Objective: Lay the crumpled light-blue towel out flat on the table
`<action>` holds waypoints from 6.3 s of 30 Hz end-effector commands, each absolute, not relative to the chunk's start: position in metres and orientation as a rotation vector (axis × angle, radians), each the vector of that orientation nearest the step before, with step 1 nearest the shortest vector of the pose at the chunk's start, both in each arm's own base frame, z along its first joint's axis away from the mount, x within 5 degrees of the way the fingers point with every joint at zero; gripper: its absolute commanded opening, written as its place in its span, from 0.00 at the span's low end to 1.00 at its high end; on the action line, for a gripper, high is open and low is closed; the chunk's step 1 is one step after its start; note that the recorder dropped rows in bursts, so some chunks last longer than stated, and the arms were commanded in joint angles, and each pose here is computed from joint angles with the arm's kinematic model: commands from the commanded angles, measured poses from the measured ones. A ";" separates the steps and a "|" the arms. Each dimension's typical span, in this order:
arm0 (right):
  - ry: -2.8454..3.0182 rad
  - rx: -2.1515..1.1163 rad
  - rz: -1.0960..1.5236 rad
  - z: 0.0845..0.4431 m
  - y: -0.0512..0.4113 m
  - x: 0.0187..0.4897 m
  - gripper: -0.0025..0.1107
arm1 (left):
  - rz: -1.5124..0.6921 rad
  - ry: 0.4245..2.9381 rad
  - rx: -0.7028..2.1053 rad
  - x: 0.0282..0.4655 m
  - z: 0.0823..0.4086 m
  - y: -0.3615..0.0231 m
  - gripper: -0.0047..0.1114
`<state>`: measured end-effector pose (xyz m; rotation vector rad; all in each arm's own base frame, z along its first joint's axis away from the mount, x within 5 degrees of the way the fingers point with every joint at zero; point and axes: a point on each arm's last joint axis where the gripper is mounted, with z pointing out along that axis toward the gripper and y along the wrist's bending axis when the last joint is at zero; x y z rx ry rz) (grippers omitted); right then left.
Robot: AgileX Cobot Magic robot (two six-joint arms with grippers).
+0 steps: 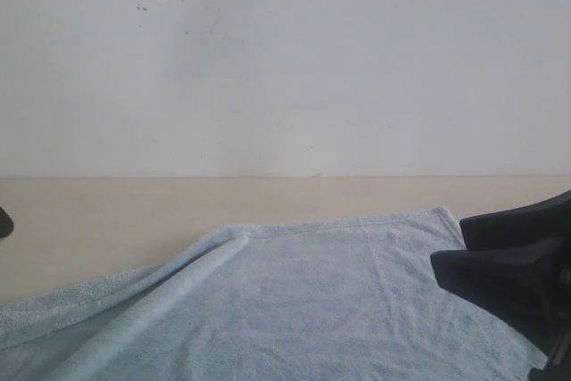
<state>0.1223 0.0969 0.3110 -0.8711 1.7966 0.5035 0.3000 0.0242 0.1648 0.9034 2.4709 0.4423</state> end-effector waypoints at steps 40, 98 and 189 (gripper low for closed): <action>1.809 -0.905 0.529 0.309 0.098 0.119 0.37 | 0.433 2.458 1.259 0.311 0.119 0.015 0.08; 1.806 -0.942 0.526 0.308 0.099 0.118 0.36 | 0.275 2.451 0.040 0.352 0.191 0.076 0.44; 2.484 -0.365 0.084 0.125 0.076 0.471 0.02 | -0.219 2.617 0.088 0.211 0.200 -0.006 0.43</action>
